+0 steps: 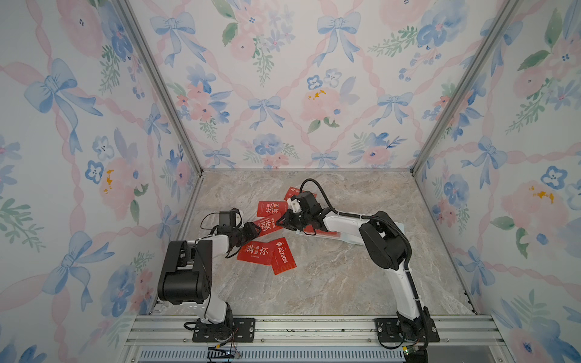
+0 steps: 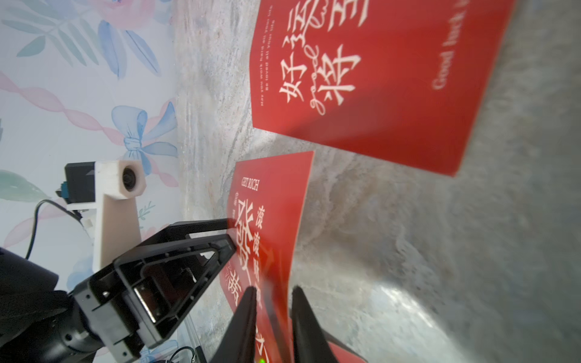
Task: Place the photos into the photo albums
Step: Pick up the photo at the center of the board.
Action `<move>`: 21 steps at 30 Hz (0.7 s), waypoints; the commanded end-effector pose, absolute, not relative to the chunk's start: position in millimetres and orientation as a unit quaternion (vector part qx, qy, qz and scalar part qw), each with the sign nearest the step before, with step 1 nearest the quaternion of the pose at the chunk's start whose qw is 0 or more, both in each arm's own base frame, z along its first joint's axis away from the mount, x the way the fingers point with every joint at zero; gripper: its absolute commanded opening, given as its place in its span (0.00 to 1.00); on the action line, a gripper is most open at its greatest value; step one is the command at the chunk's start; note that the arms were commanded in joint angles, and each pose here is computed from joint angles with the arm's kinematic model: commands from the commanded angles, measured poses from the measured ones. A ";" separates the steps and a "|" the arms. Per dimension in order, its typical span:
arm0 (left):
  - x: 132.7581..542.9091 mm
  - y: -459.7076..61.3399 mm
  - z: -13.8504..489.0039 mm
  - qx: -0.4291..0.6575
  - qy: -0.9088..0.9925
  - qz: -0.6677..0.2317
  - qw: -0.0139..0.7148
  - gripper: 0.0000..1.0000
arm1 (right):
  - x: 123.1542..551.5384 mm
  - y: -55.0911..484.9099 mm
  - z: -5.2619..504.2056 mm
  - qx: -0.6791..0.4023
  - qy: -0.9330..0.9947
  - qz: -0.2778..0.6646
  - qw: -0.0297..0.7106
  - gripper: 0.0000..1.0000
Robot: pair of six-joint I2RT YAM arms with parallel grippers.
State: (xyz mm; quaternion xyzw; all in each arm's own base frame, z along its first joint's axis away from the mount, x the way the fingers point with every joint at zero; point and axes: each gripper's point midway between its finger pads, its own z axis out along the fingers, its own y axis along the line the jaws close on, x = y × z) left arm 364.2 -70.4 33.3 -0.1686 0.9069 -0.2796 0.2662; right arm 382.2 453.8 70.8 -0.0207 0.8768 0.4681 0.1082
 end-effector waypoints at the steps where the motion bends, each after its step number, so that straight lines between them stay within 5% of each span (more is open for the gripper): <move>1: 352.8 -73.7 29.8 -0.172 0.911 -0.280 0.249 0.49 | 377.4 463.2 74.0 -0.023 0.864 0.494 0.097 0.22; 6: 351.7 -75.1 31.7 -0.171 0.910 -0.284 0.250 0.49 | 376.4 456.6 79.9 -0.024 0.864 0.493 0.100 0.20; 12: 351.1 -76.1 41.0 -0.169 0.905 -0.290 0.260 0.49 | 370.6 450.0 83.2 -0.037 0.870 0.481 0.101 0.01; 21: 345.7 -79.9 68.5 -0.163 0.890 -0.313 0.288 0.49 | 356.2 433.8 85.7 -0.055 0.881 0.457 0.106 0.00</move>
